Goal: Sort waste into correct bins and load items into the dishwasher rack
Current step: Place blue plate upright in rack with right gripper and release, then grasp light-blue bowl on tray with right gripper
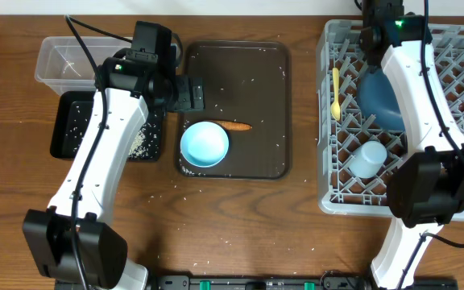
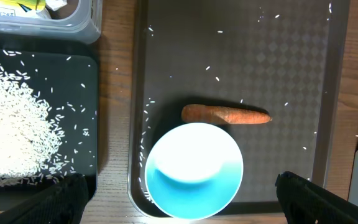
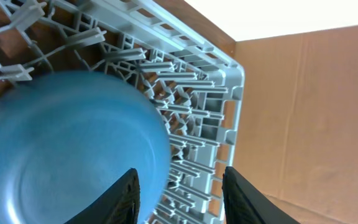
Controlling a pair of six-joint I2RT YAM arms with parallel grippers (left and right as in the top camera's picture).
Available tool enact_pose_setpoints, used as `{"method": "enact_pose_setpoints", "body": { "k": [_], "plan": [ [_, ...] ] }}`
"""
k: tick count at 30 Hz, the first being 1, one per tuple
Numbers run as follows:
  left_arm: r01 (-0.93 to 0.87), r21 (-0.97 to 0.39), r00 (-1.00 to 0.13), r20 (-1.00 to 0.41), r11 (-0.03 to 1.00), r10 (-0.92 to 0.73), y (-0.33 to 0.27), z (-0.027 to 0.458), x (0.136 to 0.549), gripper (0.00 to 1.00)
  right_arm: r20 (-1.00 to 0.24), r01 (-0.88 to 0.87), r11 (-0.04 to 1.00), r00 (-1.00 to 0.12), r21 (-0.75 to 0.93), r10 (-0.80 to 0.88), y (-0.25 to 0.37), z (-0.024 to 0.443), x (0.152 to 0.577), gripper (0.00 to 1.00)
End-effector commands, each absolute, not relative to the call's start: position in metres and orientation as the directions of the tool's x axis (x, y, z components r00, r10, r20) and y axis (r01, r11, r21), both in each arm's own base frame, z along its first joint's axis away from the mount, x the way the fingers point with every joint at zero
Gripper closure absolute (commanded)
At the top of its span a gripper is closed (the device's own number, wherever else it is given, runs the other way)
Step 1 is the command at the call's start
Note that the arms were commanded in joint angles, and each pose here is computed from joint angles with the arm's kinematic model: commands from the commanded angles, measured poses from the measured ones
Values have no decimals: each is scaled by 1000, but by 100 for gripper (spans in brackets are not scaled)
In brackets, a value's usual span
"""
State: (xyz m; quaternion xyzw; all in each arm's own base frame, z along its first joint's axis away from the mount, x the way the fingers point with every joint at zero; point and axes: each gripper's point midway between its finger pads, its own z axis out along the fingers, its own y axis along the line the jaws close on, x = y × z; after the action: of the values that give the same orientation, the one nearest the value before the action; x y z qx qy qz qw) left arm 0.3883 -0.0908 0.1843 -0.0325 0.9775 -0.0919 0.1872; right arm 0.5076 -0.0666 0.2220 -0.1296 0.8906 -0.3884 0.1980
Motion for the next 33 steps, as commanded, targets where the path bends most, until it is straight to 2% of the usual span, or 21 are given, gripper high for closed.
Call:
{"method": "enact_pose_setpoints", "body": {
  "k": [1, 6, 11, 14, 18, 21, 23, 26, 29, 33],
  "plan": [
    [-34, -175, -933, -348, 984, -94, -88, 178, 387, 1, -300, -35, 718, -894, -695, -334, -65, 212, 508, 57],
    [-34, -175, -933, -348, 984, -94, -88, 178, 387, 1, -361, -34, 801, -880, -598, -308, -37, 201, 510, 56],
    [-34, -175, -933, -348, 984, -94, -88, 178, 387, 1, -410, -82, 877, -860, -473, -302, 7, 189, 512, 49],
    [-34, -175, -933, -348, 984, -94, -88, 178, 387, 1, -418, -207, 923, -844, -323, -335, 53, 176, 506, 39],
    [-34, -175, -933, -348, 984, -94, -88, 178, 387, 1, -469, -407, 913, -800, -37, -375, 133, 171, 493, 35],
    [-34, -175, -933, -348, 984, -94, -88, 178, 387, 1, -525, -509, 837, -777, 199, -348, 195, 179, 479, 41],
    [-34, -175, -933, -347, 984, -94, -87, 178, 387, 1, -535, -522, 802, -784, 291, -317, 224, 181, 474, 47],
    [-34, -175, -933, -347, 984, -94, -87, 178, 387, 1, -500, -489, 800, -818, 347, -283, 255, 169, 467, 51],
    [-34, -175, -933, -348, 984, -94, -88, 178, 387, 1, -447, -497, 786, -836, 369, -319, 285, 148, 450, 54],
    [-34, -175, -933, -348, 984, -94, -88, 178, 387, 1, -334, -473, 786, -873, 398, -356, 314, 116, 420, 64]
  ]
}}
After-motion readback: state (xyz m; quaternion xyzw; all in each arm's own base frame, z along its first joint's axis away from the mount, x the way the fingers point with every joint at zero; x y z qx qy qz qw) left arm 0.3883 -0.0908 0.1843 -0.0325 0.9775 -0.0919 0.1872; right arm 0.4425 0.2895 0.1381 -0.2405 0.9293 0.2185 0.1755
